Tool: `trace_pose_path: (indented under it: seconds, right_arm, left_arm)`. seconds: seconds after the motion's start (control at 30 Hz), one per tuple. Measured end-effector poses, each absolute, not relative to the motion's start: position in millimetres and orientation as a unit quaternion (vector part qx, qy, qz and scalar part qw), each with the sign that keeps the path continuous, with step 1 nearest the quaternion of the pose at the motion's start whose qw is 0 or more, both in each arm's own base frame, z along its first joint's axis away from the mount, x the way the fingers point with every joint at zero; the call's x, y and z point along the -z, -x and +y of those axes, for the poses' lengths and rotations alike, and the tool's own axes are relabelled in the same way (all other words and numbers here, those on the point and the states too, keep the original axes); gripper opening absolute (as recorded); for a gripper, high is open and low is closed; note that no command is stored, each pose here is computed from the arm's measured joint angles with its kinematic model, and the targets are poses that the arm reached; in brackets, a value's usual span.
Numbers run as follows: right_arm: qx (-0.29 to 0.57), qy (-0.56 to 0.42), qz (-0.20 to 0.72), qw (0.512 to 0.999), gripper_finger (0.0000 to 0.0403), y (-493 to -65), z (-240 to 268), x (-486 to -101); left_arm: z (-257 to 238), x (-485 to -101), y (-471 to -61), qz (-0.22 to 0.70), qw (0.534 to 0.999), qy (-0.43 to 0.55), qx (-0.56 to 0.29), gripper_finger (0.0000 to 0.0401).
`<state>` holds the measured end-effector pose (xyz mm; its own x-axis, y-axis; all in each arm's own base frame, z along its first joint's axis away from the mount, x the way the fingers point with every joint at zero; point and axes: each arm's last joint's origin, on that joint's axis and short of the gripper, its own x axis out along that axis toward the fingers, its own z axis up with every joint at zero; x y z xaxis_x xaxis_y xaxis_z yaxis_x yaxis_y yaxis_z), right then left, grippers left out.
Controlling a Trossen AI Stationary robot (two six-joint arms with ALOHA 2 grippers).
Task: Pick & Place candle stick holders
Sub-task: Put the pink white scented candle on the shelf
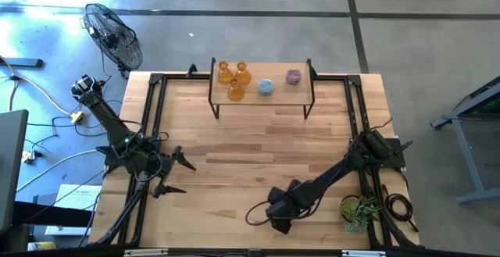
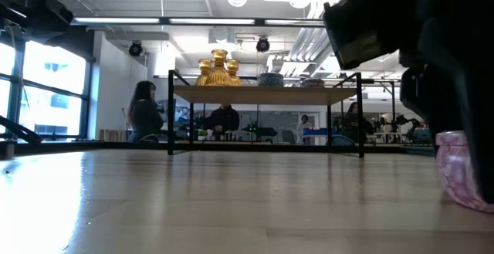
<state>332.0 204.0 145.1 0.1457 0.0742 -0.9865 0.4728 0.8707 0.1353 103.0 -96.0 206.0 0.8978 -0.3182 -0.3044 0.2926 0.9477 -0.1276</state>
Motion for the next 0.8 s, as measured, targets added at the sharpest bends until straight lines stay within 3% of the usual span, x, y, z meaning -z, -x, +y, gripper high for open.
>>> trace_pose_path:
  seconds: [0.3,0.8]
  right_arm:
    - [0.157,-0.213,0.626,0.734,0.0392,-331.7,204.5,-144.9]
    - [0.147,-0.245,0.650,0.704,0.0392,-329.8,206.3,-145.1]
  left_arm:
    - [-95.4,-204.0,-102.5,0.173,0.972,0.041,0.153,0.0388]
    - [-95.5,-204.1,-102.5,0.173,0.972,0.043,0.153,0.0388]
